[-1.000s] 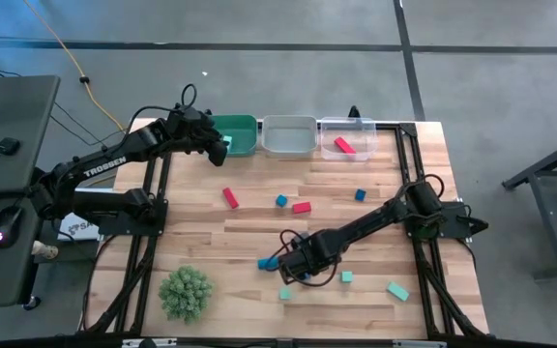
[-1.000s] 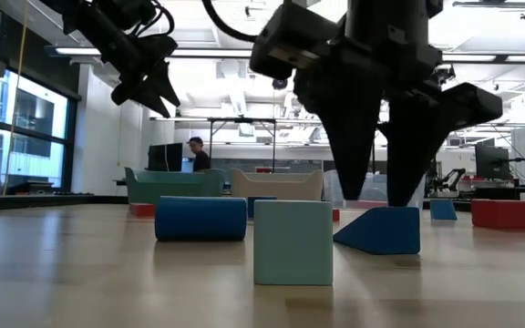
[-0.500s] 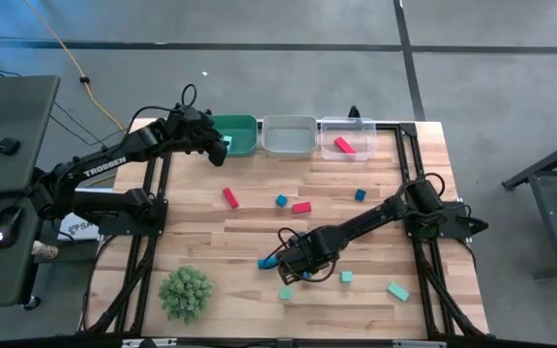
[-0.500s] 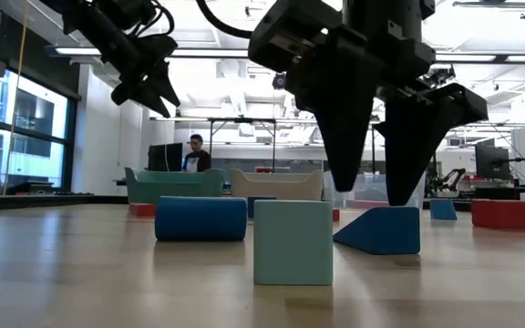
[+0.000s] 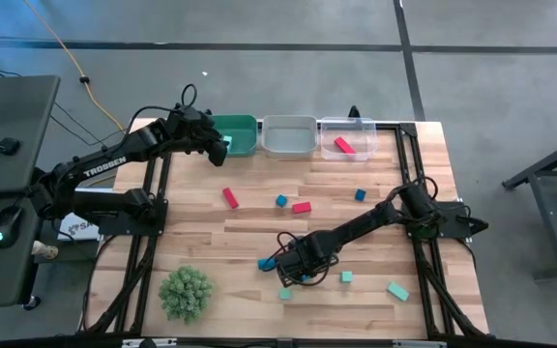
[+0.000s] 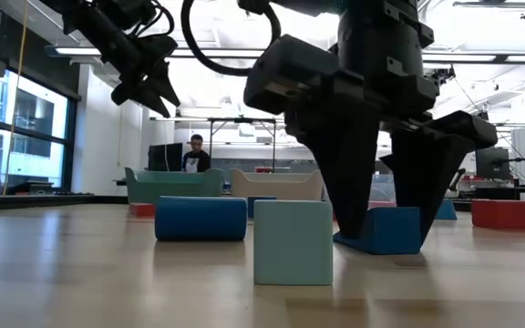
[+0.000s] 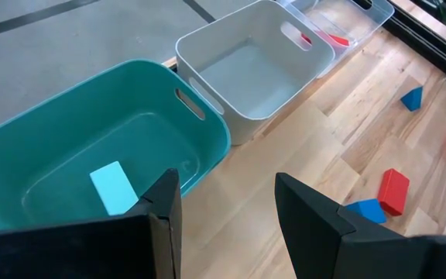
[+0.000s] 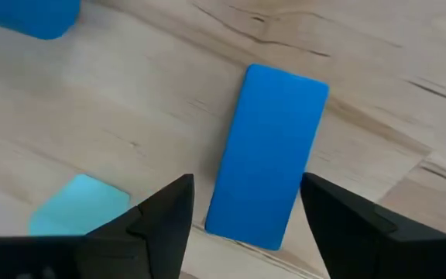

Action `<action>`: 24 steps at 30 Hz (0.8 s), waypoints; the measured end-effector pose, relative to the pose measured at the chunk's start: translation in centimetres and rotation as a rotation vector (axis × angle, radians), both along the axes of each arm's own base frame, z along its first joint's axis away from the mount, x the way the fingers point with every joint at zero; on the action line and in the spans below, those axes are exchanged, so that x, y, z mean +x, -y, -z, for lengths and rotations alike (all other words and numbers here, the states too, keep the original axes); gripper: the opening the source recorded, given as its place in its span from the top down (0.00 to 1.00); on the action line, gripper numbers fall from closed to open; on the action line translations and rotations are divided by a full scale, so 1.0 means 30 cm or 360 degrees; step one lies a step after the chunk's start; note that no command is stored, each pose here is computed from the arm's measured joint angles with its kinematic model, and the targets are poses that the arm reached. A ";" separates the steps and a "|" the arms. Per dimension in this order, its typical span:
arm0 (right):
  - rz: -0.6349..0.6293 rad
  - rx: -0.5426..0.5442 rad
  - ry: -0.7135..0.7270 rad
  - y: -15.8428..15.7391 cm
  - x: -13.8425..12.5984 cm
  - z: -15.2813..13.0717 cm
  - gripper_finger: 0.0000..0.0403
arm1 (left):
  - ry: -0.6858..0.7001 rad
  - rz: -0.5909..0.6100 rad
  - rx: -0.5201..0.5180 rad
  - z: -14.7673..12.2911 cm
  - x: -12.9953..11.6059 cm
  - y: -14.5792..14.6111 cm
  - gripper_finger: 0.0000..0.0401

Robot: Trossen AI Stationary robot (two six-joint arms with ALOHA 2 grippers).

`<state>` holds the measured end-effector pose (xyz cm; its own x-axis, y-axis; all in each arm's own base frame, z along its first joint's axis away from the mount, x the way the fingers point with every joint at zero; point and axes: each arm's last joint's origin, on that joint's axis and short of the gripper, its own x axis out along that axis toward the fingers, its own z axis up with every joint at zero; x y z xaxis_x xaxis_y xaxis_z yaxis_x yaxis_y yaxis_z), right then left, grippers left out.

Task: Sort & place blocks by color
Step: Put the blue block into the gray bin

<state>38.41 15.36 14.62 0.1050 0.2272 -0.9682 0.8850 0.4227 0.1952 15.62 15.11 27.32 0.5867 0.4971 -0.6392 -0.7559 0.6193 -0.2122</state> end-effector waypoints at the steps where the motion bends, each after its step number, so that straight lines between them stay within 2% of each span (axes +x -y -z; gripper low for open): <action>1: 0.0008 0.0001 -0.0003 0.000 0.000 0.000 0.47 | 0.0000 0.0000 0.0000 0.000 0.000 0.000 0.67; 8: -0.0008 0.0011 0.0001 0.010 0.004 -0.002 0.73 | 0.0000 -0.0001 -0.0001 0.000 0.000 0.000 0.67; 13: -0.0085 0.0001 0.0025 0.040 0.015 -0.011 0.73 | 0.0000 0.0000 -0.0001 0.000 0.000 0.000 0.67; 17: -0.0153 -0.0011 0.0075 0.084 0.047 -0.051 0.73 | 0.0000 0.0000 -0.0001 0.000 0.000 0.000 0.67; 24: -0.0286 -0.0109 0.0136 0.234 0.109 -0.160 0.73 | 0.0000 0.0000 0.0000 0.000 0.000 0.000 0.67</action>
<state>41.66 8.33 19.42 0.1508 0.1837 -0.9713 0.7758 0.5870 0.2315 15.62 15.11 27.32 0.5864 0.4973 -0.6394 -0.7561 0.6191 -0.2120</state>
